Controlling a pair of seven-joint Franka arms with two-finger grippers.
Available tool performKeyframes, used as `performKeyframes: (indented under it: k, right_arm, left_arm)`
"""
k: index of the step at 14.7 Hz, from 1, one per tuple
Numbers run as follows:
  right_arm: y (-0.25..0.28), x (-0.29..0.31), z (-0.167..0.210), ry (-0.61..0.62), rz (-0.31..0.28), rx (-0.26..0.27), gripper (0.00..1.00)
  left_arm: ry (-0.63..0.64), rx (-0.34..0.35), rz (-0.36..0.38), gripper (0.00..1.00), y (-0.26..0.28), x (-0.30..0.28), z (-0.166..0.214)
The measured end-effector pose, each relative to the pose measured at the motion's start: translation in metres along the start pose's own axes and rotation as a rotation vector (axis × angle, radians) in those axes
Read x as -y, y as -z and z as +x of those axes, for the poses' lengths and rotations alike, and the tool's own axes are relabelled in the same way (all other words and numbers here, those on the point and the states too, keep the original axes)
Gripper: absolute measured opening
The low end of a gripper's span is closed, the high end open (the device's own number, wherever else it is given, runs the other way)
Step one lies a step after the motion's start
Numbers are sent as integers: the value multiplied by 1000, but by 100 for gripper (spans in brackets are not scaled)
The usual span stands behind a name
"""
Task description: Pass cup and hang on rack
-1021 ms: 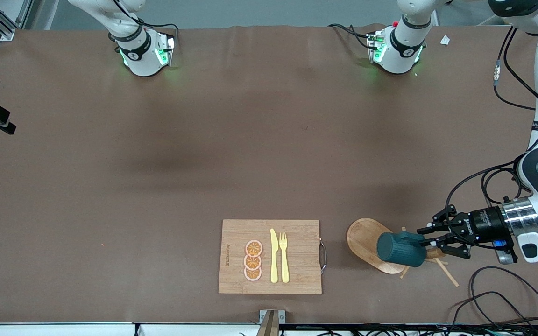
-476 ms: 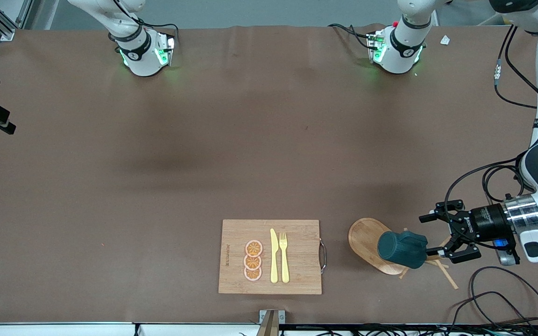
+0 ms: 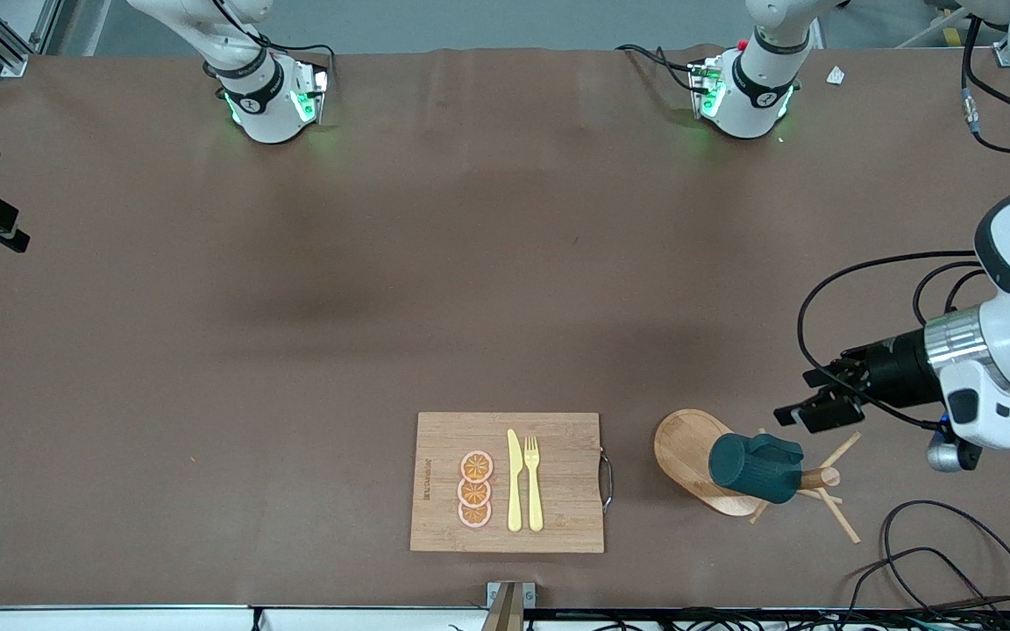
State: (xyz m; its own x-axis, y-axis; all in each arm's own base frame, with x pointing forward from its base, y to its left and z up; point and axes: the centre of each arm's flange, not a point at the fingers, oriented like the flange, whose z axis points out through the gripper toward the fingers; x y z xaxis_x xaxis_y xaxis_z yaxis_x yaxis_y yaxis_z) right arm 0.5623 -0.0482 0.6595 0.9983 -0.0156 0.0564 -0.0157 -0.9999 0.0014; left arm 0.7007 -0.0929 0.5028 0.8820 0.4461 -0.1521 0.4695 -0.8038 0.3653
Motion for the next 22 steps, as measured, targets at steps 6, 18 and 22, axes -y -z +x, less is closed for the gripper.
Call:
performKeyframes:
  k: [6, 18, 22]
  right_arm:
    - [0, 0, 0, 0, 0, 0, 100]
    - [0, -1, 0, -1, 0, 0, 100]
    - [0, -1, 0, -1, 0, 0, 100]
  left_arm:
    - [-375, -129, 303, 100, 84, 31, -21]
    - [-577, -115, 490, 100, 169, 6, -130]
    - [-560, -57, 453, 100, 175, 19, -145]
